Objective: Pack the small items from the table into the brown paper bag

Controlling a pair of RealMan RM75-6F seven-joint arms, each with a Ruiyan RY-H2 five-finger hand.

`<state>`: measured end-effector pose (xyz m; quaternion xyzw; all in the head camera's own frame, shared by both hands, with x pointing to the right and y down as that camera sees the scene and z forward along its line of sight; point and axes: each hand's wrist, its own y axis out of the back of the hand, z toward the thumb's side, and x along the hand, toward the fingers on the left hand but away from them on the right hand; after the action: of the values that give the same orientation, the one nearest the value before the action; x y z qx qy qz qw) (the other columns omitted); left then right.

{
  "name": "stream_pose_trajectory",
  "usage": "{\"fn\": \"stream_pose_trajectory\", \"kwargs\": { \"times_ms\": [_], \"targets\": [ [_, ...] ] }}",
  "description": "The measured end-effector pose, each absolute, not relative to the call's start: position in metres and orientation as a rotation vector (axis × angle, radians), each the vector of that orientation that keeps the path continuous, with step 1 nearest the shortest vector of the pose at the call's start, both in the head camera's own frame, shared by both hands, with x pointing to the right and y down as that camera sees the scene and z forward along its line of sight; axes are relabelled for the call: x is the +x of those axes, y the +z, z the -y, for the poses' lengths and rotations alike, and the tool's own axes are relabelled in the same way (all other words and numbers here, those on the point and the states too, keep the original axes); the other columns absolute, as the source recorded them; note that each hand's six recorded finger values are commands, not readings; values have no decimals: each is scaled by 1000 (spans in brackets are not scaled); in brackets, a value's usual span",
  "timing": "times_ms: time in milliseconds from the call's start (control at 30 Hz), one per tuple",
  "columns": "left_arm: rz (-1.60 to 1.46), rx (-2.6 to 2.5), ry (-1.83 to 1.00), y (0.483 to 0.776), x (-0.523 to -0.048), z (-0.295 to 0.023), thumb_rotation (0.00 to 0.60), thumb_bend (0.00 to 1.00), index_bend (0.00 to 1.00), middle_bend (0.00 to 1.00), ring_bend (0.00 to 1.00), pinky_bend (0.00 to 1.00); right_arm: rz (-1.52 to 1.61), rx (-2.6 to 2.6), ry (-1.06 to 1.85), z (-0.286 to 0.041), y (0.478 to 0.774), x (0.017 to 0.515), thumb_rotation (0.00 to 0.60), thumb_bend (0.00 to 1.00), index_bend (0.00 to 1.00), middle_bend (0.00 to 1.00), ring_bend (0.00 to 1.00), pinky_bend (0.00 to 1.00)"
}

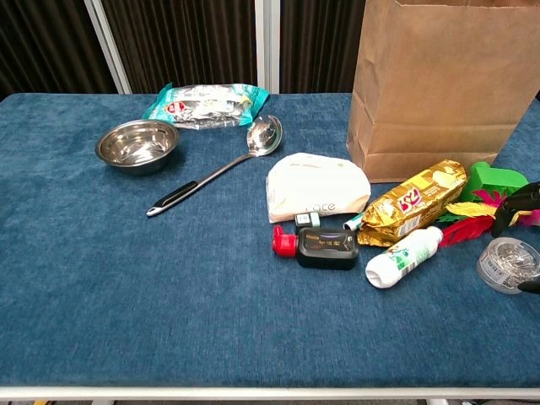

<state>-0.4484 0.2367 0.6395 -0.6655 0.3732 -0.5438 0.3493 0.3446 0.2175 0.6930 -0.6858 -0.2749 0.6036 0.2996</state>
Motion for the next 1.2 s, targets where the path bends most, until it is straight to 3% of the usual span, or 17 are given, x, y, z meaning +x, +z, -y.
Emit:
{"fn": "stream_pose_trajectory", "kwargs": {
  "times_ms": [567,1200],
  "targets": [
    [-990,-1715,-1396,639,-450,-235,600,115,81,80,0,116,710,-1811,1628,-221,701,343,600,0,392,351,125,38],
    [-990,-1717,-1398,638,-451,-236,600,115,80,80,0,116,770,-1799,1579,-215,686,337,600,53,500,433,163,40]
  ]
}}
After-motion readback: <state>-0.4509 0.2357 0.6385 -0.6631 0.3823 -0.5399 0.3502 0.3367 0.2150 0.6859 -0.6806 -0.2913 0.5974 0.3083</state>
